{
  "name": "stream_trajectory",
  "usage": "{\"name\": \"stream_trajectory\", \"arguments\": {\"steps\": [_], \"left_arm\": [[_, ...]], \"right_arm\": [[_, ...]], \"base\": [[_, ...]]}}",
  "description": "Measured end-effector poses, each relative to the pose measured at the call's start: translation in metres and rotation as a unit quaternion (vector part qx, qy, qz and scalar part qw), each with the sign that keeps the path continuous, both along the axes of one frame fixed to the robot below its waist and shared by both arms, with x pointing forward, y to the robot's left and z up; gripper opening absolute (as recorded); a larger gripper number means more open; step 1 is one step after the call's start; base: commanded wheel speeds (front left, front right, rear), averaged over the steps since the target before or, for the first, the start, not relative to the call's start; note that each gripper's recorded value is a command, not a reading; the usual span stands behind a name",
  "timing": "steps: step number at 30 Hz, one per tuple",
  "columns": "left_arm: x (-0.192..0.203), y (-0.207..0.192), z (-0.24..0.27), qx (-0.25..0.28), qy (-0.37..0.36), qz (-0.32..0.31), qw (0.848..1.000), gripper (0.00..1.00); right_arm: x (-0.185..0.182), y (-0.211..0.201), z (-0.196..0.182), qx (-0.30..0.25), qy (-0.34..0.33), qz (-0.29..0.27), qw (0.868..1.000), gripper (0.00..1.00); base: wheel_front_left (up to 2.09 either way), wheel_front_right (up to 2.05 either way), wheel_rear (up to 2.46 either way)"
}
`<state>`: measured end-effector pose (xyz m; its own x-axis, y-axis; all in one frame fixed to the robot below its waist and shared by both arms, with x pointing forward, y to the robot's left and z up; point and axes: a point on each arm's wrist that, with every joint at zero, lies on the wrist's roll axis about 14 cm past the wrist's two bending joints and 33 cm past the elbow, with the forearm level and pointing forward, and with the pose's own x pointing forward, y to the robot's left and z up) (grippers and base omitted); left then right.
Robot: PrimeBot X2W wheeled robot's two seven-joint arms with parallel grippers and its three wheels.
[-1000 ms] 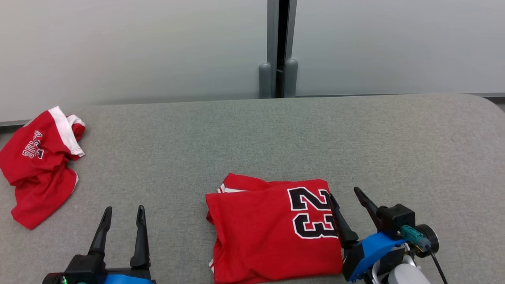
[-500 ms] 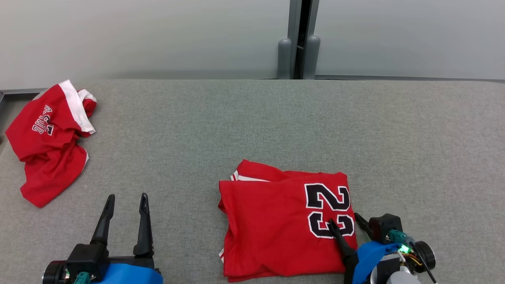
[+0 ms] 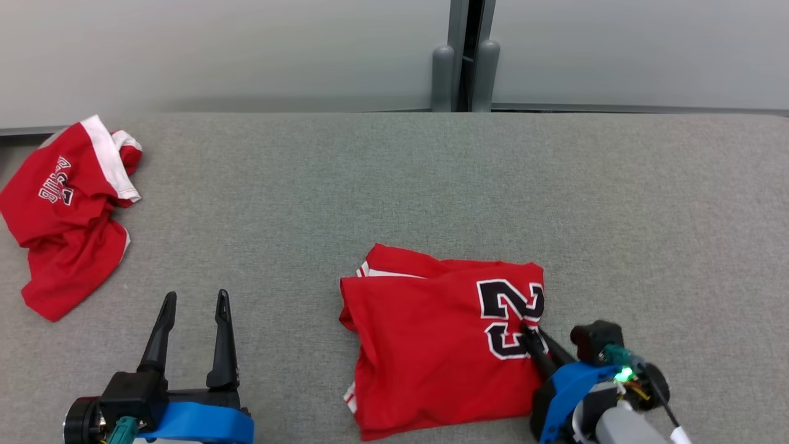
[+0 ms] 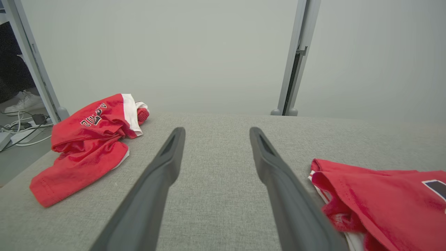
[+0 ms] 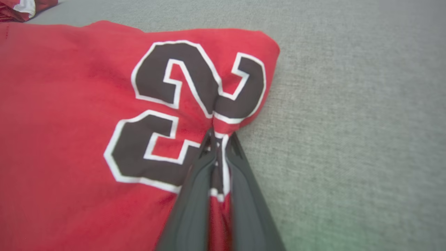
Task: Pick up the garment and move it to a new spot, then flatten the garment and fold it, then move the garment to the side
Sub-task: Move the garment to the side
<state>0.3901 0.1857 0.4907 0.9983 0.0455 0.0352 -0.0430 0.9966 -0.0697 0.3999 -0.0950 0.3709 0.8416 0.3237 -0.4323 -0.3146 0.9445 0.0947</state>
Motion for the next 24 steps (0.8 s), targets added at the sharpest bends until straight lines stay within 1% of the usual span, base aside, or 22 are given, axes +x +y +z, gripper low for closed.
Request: {"name": "stream_trajectory", "arguments": {"steps": [3, 8, 13, 16, 20, 24], "left_arm": [[0.006, -0.005, -0.001, -0.002, 0.000, -0.006, 1.000, 1.00], [0.024, -0.020, -0.004, -0.006, -0.001, -0.028, 1.000, 1.00], [0.047, -0.044, -0.006, -0.008, -0.005, -0.061, 0.998, 1.00], [0.061, -0.061, -0.009, -0.009, -0.007, -0.085, 0.996, 1.00], [0.077, -0.083, -0.013, -0.010, -0.010, -0.115, 0.993, 1.00], [0.088, -0.100, -0.018, -0.012, -0.011, -0.138, 0.990, 1.00]], "right_arm": [[0.016, -0.020, 0.008, -0.013, -0.020, -0.016, 1.000, 0.00], [0.038, -0.068, 0.016, -0.056, -0.040, -0.044, 0.997, 0.00], [0.054, -0.127, 0.029, -0.094, -0.058, -0.089, 0.990, 0.00], [0.054, -0.163, 0.036, -0.113, -0.064, -0.123, 0.984, 0.00], [0.046, -0.206, 0.040, -0.133, -0.064, -0.166, 0.975, 0.00], [0.034, -0.237, 0.044, -0.145, -0.065, -0.201, 0.967, 0.00]], "base": [[0.00, 0.00, 0.00], [0.00, 0.00, 0.00], [0.00, 0.00, 0.00], [0.00, 0.00, 0.00], [0.00, 0.00, 0.00], [0.00, 0.00, 0.00]]}}
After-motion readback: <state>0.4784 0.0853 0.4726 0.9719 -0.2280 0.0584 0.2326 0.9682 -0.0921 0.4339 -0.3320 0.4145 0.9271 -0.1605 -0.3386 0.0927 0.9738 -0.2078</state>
